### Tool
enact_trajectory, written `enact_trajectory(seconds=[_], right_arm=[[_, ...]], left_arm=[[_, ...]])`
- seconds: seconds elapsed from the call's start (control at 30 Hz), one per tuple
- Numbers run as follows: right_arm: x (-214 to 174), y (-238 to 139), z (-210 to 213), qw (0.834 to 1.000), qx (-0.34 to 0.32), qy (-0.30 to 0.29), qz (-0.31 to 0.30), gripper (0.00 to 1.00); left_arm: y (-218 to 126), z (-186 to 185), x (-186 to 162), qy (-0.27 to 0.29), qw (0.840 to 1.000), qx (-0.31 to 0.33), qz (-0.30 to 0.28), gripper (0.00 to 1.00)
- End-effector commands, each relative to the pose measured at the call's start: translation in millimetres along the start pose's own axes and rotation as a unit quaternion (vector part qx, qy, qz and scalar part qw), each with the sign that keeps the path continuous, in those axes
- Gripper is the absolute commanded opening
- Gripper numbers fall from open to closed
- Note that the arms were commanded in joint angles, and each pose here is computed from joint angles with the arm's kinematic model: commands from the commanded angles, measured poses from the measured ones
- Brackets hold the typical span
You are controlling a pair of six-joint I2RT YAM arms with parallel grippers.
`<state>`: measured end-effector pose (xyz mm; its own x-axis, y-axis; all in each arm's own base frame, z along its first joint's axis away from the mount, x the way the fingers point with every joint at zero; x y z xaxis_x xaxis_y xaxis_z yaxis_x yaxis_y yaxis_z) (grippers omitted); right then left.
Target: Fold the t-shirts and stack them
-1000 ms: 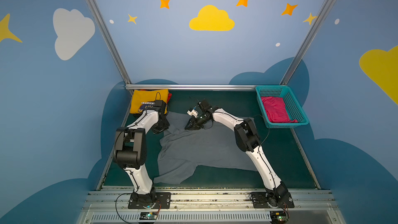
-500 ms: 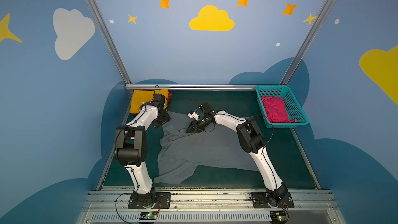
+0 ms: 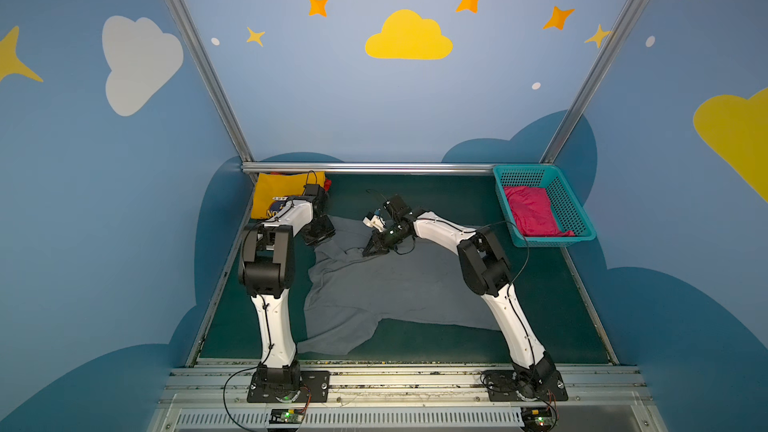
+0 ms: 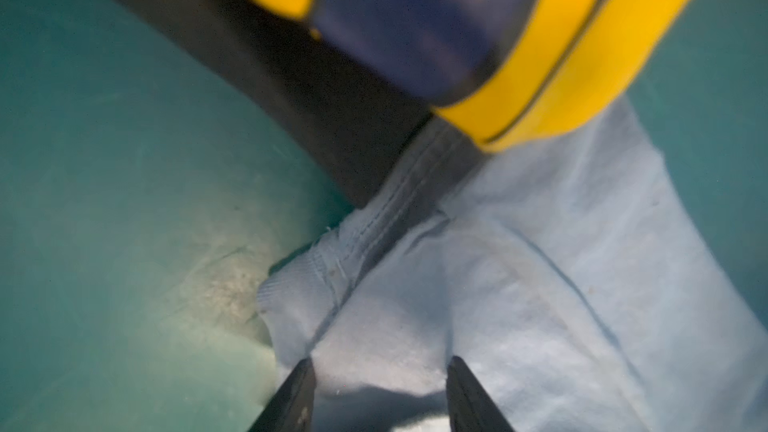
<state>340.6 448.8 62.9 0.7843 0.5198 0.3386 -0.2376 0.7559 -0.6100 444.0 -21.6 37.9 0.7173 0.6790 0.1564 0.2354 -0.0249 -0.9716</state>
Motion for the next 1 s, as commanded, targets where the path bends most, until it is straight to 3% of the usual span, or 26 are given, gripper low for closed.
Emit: enact_trajectory(seconds=[0.0, 0.3, 0.63, 0.83, 0.97], right_arm=[[0, -14, 18, 0.999, -0.011, -0.046, -0.002, 0.02], [-14, -9, 19, 0.994, -0.03, -0.1, 0.016, 0.02], [-31, -10, 15, 0.991, -0.049, -0.119, 0.033, 0.18], [-28, -20, 21, 0.989, -0.059, -0.135, 0.024, 0.33], [-19, -28, 29, 0.987, -0.064, -0.149, 0.006, 0.39]], left_arm=[[-3, -1, 3, 0.005, 1.0, -0.001, -0.004, 0.43], [-20, 6, 1, 0.0, 1.0, -0.005, -0.023, 0.23], [-33, 25, -17, -0.003, 1.0, -0.007, -0.03, 0.08], [-43, 37, -23, -0.005, 0.999, -0.005, -0.04, 0.14], [-54, 28, -16, -0.004, 0.998, -0.022, -0.054, 0.3]])
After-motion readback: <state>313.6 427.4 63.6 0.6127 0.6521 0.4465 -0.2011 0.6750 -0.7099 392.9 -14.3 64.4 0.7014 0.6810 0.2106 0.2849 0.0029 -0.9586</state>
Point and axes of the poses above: each gripper's point midway between its finger pads, its own y axis out along the fingers, its own z axis along the line the jaws close on, x = y × z, the point moved 1 cm from there along -y, back along the fingers, and after that the axes turned 10 degrees about -y, right-handed, at the moved point
